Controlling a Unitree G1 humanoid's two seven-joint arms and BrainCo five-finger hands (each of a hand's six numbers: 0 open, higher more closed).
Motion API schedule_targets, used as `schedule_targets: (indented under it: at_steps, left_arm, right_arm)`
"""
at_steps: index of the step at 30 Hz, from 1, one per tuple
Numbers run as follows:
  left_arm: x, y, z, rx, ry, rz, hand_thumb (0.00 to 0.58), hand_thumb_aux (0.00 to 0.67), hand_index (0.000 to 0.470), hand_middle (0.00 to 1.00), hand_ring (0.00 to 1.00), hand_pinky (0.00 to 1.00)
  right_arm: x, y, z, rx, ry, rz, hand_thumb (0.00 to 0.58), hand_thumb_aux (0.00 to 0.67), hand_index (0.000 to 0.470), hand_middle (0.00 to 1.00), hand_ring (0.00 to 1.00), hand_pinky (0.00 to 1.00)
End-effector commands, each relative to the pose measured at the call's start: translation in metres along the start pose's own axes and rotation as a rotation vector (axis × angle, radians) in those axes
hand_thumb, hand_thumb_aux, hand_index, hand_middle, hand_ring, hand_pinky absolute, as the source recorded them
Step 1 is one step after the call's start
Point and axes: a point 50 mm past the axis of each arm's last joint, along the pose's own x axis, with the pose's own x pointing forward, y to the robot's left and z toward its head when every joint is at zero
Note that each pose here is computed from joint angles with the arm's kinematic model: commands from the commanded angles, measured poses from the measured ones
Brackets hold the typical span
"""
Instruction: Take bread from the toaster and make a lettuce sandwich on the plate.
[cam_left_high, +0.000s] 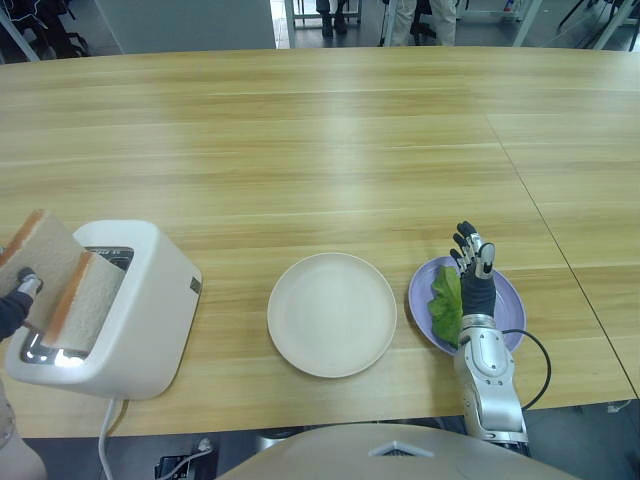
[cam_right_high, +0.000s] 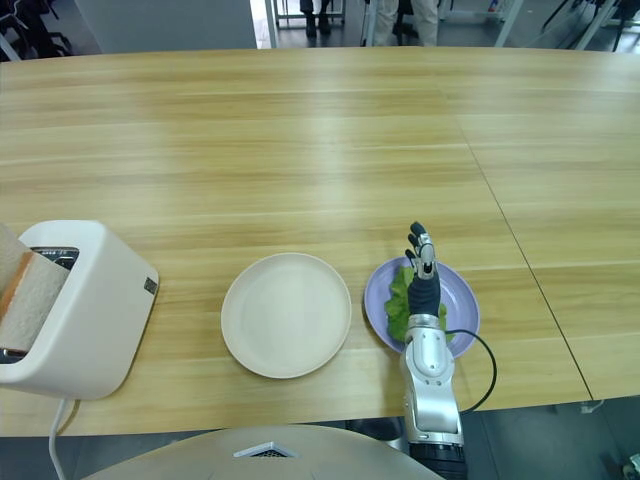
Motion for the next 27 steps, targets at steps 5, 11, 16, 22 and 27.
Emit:
schedule_targets:
  at_steps: [5,11,16,22,27]
  left_arm:
    - [0.002,0.018,0.003,-0.072,-0.017,0.094,0.58,0.67,0.46,1.0,1.0,1.0]
    - [0.003,0.028,0.011,-0.138,-0.063,0.166,0.58,0.67,0.46,1.0,1.0,1.0]
    - [0.003,0.034,0.018,-0.239,-0.114,0.198,0.58,0.67,0.46,1.0,1.0,1.0]
    - [0.008,0.027,0.025,-0.427,-0.166,0.121,0.58,0.67,0.46,1.0,1.0,1.0]
    - [0.014,0.017,0.037,-0.655,-0.224,0.031,0.58,0.67,0.46,1.0,1.0,1.0]
  right_arm:
    - [0.0,0.002,-0.003,-0.009,0.022,0.009,0.0,0.0,0.0,0.0,0.0,0.0]
    - [0.001,0.003,-0.004,-0.007,0.024,0.014,0.0,0.0,0.0,0.0,0.0,0.0]
    - [0.001,0.004,-0.004,-0.006,0.024,0.017,0.0,0.0,0.0,0.0,0.0,0.0]
    - [0.001,0.006,-0.004,-0.004,0.023,0.019,0.0,0.0,0.0,0.0,0.0,0.0]
    - [0.001,0.007,-0.004,-0.002,0.022,0.023,0.0,0.0,0.0,0.0,0.0,0.0]
